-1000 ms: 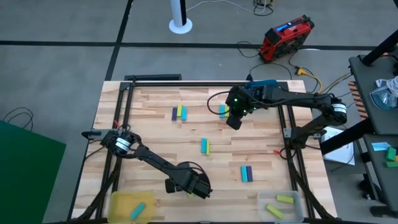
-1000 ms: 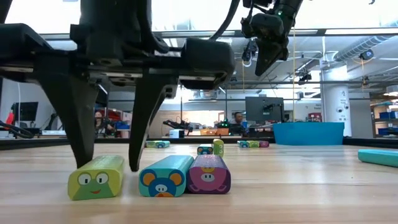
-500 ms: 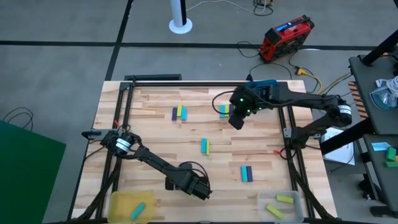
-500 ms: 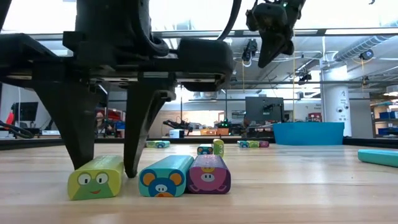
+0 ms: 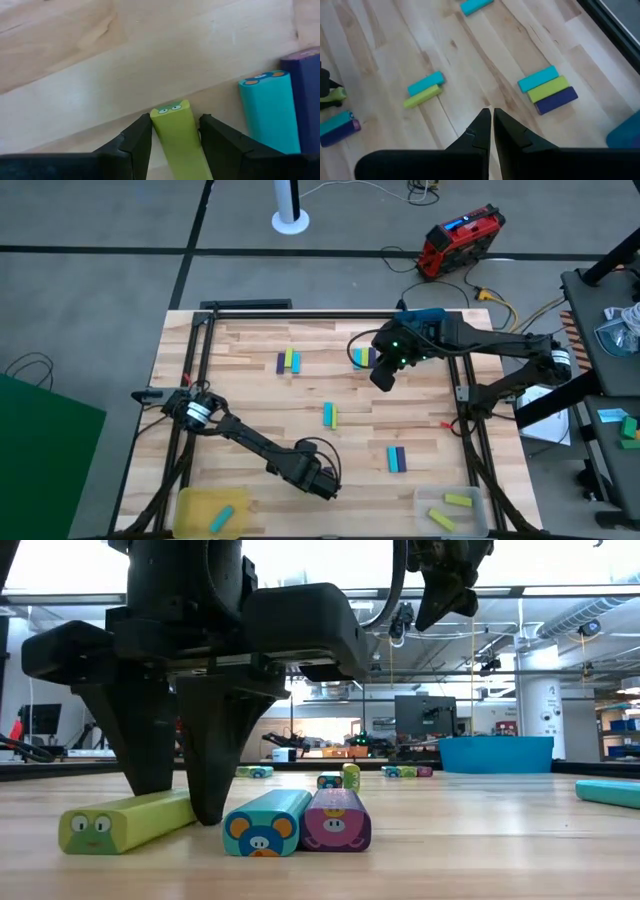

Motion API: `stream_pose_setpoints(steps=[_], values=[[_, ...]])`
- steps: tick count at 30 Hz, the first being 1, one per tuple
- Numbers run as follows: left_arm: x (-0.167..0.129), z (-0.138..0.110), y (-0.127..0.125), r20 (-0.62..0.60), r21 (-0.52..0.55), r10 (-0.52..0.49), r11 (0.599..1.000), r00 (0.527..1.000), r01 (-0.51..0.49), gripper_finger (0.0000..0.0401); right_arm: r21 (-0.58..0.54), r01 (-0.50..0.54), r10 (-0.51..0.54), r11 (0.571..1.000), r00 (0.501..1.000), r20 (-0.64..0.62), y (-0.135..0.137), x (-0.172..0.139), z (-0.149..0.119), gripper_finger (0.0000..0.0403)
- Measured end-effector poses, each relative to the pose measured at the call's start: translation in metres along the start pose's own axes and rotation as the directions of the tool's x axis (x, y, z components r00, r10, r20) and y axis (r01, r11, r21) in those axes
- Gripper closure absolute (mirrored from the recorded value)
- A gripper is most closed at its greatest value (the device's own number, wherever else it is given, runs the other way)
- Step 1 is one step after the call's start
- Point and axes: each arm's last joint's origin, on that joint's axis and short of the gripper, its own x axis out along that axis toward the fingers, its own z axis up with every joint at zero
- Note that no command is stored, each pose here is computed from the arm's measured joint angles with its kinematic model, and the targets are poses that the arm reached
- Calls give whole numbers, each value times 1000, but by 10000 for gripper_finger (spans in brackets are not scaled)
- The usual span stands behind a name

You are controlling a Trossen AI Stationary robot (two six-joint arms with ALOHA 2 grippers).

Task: Sort blocks
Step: Put the green block into the transparent bin

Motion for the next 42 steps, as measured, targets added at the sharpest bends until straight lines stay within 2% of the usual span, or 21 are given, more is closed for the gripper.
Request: stream_pose_setpoints(steps=[11, 14, 19, 26, 33, 36, 40, 42], values=[[-9, 1, 2, -3, -31, -14, 999, 1000, 14, 255, -8, 2, -2, 1000, 1000, -1, 0, 1, 0, 390], [-10, -1, 2, -50, -91, -14, 996, 999, 9, 255, -8, 2, -2, 1000, 1000, -1, 0, 1, 0, 390], [-10, -6, 0, -58, -182, -38, 983, 998, 27, 255, -8, 3, -3, 1000, 1000, 0, 0, 1, 0, 390], [-9, -9, 0, -5, -174, -55, 983, 998, 54, 260, -20, 3, -3, 1000, 1000, 0, 0, 1, 0, 390], [3, -12, 0, 3, -183, -110, 977, 994, 109, 311, -27, 4, -4, 1000, 1000, 0, 0, 1, 0, 390], [5, -12, 0, 5, -179, -116, 977, 993, 115, 322, -28, 4, -4, 1000, 1000, 0, 0, 1, 0, 390], [3, -12, 0, 18, -123, -112, 986, 994, 113, 320, -46, 4, -4, 999, 1000, 0, 0, 1, 0, 390], [-1, -12, 1, 21, -67, -80, 994, 997, 81, 320, -46, 4, -4, 999, 1000, 0, 0, 1, 0, 390]])
